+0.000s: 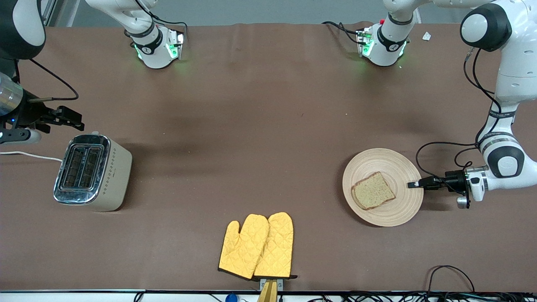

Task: Move plate and put bread in toaster
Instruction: 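Slide the plate with the left gripper toward the toaster, then release the plate with the left gripper while the right gripper reaches the bread, then grasp the bread slice with the right gripper while the left gripper withdraws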

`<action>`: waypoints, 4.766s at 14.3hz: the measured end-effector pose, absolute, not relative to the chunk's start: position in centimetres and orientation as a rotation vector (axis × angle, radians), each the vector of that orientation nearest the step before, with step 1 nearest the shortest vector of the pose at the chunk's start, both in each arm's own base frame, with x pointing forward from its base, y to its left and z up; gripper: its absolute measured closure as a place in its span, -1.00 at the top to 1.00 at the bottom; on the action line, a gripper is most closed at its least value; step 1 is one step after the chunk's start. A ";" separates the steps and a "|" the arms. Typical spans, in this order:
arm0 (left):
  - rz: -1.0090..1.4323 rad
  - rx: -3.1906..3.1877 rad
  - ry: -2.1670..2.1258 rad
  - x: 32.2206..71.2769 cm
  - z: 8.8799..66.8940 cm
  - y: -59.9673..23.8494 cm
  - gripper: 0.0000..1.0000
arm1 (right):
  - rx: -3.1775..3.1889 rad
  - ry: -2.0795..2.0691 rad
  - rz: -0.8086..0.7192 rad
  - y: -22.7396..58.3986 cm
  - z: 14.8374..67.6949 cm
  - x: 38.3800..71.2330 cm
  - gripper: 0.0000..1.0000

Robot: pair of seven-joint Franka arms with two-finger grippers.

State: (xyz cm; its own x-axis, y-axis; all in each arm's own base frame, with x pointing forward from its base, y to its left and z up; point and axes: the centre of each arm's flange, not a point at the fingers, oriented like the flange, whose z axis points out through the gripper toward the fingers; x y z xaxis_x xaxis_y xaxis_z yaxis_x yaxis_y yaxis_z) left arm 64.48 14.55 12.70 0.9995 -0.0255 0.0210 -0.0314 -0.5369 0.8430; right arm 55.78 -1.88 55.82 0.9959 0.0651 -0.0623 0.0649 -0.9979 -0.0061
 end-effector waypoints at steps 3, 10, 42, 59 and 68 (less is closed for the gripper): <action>0.029 2.118 -0.077 65.6 13.9 12.9 -0.81 | -3.132 -0.090 0.119 -2.1 57.1 54.8 1.00; 0.089 2.054 -0.138 69.2 19.6 -1.3 -0.81 | -3.086 -0.026 0.138 -3.7 57.6 54.1 1.00; 0.222 2.214 0.235 60.9 14.8 -28.4 1.00 | -3.032 -0.273 -0.144 23.9 28.6 52.8 0.81; 0.244 2.382 -0.017 70.3 25.1 11.6 1.00 | -3.042 -0.158 -0.164 28.5 24.0 54.6 0.05; 0.175 2.644 0.102 68.2 48.8 2.3 1.00 | -3.050 -0.137 -0.156 27.7 22.7 54.9 -0.10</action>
State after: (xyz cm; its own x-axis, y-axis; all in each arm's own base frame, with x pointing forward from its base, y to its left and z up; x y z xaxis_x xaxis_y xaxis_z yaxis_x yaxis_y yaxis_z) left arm 68.18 2.28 48.83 0.9890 0.1032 0.1057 0.0412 -0.8798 0.4736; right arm 54.95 27.69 22.75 0.9908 0.0851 0.1056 0.0938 -0.9924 -0.0798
